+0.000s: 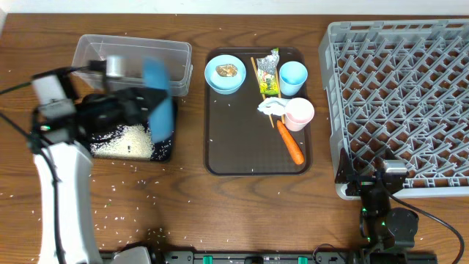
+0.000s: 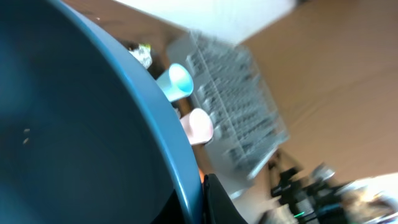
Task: Sort waste into correct bins and load items into the dishwasher rack
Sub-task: 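Carry the blue plate back and set it on the brown tray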
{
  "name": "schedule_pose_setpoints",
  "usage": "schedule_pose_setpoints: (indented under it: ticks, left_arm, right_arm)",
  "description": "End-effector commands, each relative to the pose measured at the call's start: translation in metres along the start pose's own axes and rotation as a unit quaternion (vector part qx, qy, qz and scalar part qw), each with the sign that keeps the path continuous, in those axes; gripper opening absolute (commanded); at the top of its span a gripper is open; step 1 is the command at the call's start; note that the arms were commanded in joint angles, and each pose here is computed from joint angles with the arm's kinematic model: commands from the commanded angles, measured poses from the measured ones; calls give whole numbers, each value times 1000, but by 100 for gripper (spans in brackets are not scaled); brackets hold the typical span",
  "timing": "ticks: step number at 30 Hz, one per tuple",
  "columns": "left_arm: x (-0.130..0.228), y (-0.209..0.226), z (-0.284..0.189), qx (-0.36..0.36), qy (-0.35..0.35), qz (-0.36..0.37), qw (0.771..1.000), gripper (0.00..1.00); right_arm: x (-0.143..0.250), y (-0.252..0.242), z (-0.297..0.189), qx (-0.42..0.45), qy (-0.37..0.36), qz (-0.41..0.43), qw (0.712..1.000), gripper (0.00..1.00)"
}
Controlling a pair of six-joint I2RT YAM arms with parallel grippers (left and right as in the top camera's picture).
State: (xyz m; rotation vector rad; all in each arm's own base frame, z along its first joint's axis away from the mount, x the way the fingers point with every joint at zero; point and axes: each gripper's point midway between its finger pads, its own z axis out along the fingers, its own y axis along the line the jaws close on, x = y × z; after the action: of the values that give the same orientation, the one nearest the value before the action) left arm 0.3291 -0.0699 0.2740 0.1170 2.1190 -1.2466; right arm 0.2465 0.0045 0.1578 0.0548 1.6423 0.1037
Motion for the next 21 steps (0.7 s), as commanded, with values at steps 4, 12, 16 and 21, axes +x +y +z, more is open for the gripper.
schedule_pose_setpoints:
  ticks: [4, 12, 16, 21]
  left_arm:
    - [32, -15, 52, -197, 62, 176, 963, 6]
    - [109, -21, 143, -271, 188, 358, 874, 6]
    - [154, -7, 187, -264, 254, 417, 832, 6]
    - [188, 25, 214, -282, 302, 426, 805, 6]
  right_arm:
    - [0, -2, 0, 3, -1, -4, 1000, 99]
    - [0, -2, 0, 3, -1, -4, 1000, 99]
    - [0, -2, 0, 3, -1, -4, 1000, 99]
    - [0, -2, 0, 3, -1, -4, 1000, 99]
